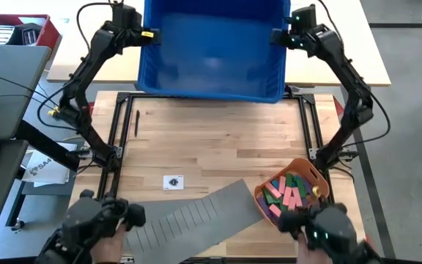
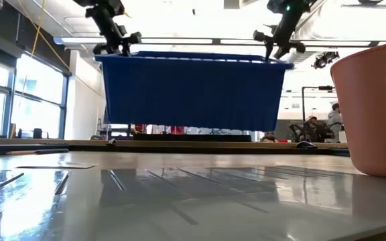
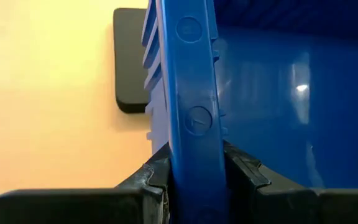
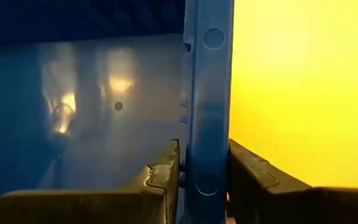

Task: Sort blocks
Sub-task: Move the blue bin to the other table

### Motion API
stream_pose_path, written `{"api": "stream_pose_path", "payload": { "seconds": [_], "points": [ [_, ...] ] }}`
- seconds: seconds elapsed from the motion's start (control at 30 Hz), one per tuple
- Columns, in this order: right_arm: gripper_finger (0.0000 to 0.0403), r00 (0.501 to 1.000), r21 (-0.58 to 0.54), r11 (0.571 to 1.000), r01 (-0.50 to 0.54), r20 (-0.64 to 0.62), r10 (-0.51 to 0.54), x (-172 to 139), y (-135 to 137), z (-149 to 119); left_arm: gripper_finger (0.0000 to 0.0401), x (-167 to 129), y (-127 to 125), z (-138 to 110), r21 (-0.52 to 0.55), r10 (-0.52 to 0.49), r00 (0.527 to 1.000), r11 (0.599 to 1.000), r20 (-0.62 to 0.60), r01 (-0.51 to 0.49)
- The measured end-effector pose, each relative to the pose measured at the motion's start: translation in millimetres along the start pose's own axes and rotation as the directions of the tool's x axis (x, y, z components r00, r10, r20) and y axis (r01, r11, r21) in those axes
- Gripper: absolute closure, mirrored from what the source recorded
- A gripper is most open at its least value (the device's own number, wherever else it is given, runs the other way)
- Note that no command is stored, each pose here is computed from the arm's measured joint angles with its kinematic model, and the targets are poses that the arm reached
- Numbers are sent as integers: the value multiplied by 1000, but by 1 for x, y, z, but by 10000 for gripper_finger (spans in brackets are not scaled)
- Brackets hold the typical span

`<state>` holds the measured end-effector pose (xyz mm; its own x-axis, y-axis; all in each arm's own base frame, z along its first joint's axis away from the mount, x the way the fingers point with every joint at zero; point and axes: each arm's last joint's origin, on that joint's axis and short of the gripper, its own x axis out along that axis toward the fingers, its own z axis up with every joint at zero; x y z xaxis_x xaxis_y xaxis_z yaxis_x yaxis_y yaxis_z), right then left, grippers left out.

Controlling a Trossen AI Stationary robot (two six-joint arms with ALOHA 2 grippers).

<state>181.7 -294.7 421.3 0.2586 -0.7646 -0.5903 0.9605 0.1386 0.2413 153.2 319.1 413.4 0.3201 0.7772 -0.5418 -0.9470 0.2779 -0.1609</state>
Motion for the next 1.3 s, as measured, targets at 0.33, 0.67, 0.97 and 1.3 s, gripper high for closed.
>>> {"api": "stream_pose_path", "payload": {
  "seconds": [0.33, 0.67, 0.97, 1.3],
  "points": [
    [312, 999, -97, 995, 18, -35, -21, 73, -12, 13, 321, 44, 12, -3, 13, 73, 997, 997, -11, -72],
    [312, 994, -147, 986, 79, 80, -68, 90, -13, 24, 321, 75, 14, -2, 51, 97, 994, 994, 54, -99],
    [312, 995, -158, 983, 97, 38, -92, 104, -19, 20, 320, 96, 20, -16, 36, 102, 994, 994, -45, -100],
    [305, 994, -122, 987, 107, 28, -104, 112, -19, 17, 284, 96, 24, -19, 110, 162, 984, 982, -70, -154]
  ]
}}
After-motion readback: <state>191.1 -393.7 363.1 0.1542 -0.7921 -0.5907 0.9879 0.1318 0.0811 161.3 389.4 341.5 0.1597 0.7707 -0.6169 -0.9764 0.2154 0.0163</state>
